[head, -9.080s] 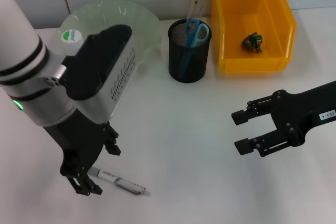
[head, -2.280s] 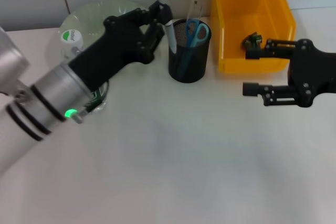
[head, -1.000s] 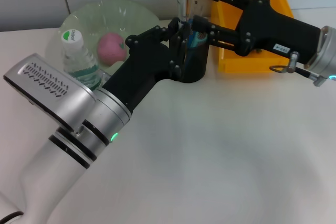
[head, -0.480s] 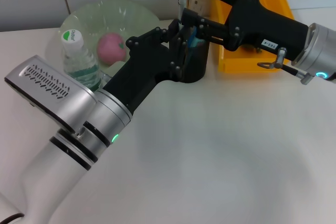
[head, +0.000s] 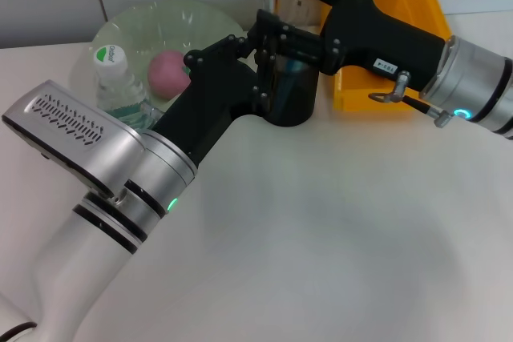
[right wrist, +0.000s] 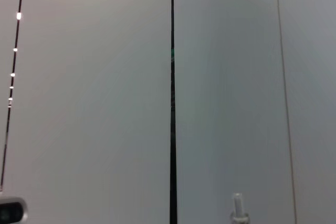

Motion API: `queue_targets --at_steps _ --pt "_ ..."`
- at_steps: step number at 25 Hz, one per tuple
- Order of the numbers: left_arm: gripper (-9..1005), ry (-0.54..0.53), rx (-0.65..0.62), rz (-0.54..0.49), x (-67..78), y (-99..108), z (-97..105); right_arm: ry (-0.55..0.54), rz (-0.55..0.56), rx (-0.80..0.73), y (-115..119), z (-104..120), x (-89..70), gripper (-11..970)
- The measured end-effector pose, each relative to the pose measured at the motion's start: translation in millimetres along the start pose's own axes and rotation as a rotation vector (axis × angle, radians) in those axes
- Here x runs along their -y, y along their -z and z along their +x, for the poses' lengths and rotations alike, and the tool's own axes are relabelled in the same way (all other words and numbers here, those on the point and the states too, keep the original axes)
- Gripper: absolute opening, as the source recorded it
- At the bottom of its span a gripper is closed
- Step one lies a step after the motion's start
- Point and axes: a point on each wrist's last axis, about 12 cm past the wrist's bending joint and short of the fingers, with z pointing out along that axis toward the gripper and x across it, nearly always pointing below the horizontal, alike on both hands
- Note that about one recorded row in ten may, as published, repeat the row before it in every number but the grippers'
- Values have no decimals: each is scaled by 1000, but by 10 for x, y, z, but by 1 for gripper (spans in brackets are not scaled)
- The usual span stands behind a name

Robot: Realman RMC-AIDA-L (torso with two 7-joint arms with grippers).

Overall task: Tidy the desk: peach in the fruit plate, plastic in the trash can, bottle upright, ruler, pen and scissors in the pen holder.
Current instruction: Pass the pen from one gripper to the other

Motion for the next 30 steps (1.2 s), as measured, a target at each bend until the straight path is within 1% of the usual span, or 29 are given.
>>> queue_targets --at_steps 6,15,21,23,30 --pt "214 -2 2 4 3 -13 -7 12 -1 -3 -72 -2 13 724" --pt "222 -6 0 7 0 -18 -3 35 -1 -4 -91 -8 19 718" --pt "227 -10 -2 10 -1 -18 0 39 -5 -2 -103 -15 21 504" --pt "229 -12 -3 11 -2 -17 4 40 -6 -1 -109 -18 22 259" --pt "235 -13 -5 13 -8 -22 7 42 -16 3 -118 -26 14 244"
